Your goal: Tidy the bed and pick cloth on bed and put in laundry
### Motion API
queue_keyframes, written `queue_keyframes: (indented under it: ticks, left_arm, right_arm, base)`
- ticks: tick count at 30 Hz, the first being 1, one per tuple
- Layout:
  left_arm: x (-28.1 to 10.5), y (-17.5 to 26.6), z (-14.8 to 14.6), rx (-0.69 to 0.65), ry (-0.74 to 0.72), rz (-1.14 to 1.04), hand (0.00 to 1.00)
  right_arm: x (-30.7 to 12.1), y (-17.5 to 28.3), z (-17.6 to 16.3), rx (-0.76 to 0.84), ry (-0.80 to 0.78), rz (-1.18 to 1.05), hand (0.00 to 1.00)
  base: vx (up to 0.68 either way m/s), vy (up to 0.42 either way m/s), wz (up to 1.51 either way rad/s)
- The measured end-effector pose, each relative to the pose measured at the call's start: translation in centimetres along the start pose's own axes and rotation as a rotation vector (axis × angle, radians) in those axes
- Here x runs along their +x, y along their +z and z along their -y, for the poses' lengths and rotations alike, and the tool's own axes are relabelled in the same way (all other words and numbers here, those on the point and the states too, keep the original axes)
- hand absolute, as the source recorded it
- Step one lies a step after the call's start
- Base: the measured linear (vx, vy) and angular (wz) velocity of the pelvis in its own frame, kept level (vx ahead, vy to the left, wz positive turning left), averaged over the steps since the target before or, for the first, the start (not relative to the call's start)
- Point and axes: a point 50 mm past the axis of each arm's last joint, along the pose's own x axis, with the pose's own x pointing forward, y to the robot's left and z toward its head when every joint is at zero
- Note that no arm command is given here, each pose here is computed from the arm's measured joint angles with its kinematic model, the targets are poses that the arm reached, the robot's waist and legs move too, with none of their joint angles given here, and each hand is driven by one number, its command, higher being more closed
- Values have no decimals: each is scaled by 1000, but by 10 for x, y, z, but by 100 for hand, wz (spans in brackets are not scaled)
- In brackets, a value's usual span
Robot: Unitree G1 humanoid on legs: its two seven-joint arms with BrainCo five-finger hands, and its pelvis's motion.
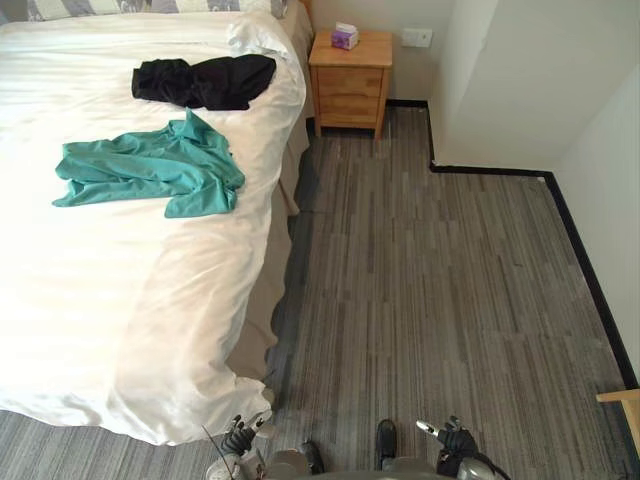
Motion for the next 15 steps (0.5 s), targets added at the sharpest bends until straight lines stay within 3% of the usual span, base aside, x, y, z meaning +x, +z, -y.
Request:
queue_keyframes:
  ticks: [5,15]
  left_arm:
    - [2,2,-2,145,-9,2,0]
    - [5,19,5,123,-3,70,0]
  right_arm:
    - [-1,-3,-2,-3,18,-16,0]
    - [2,5,-2,-57,26,5,0]
  base:
    - [-27,-62,-16]
    - [119,-33,-39]
